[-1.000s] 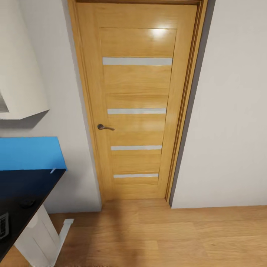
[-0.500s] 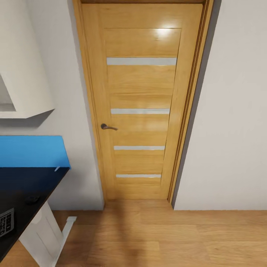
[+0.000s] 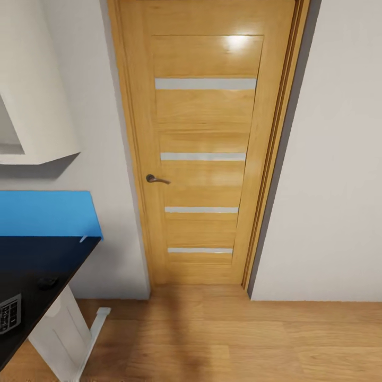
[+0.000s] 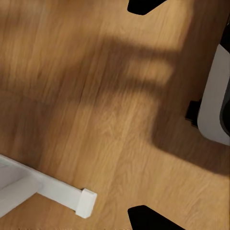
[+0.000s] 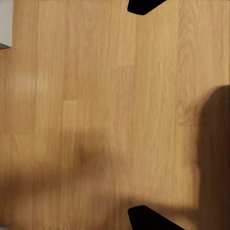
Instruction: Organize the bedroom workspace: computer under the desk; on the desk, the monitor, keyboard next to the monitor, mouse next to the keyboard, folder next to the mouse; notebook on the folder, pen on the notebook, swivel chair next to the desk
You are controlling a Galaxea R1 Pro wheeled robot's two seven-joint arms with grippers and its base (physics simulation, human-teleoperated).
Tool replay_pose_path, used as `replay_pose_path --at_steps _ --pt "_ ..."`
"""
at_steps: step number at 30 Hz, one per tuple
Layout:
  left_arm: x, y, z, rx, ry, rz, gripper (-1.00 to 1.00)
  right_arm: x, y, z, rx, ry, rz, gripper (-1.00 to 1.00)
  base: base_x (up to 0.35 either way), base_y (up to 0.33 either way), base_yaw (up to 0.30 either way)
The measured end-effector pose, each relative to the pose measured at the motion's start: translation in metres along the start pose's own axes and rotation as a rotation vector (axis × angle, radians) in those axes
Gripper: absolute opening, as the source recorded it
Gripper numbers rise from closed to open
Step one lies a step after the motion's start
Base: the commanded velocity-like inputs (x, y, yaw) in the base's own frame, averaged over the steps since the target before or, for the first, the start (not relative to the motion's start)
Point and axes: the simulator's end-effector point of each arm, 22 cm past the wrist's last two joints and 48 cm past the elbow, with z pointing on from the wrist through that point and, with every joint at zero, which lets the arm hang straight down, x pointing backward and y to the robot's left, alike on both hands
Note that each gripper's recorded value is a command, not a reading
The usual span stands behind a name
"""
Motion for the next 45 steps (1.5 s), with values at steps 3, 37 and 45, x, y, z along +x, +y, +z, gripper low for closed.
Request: replay_pose_path --at_steps 3,37,45 --pt "0.003 0.000 0.003 -0.001 0.002 0.000 1.00 0.002 0.000 0.003 0.000 0.000 0.000 1.00 0.000 0.000 0.228" --pt "0.006 0.007 0.037 -0.026 0.070 -0.108 1.00 0.006 -0.004 0.022 0.014 -0.058 0.017 1.00 0.000 -0.005 0.280" --pt "0.006 0.005 0.037 -0.015 0.068 -0.072 1.00 0.004 -0.004 0.022 0.014 -0.068 0.017 1.00 0.000 -0.281 0.283"
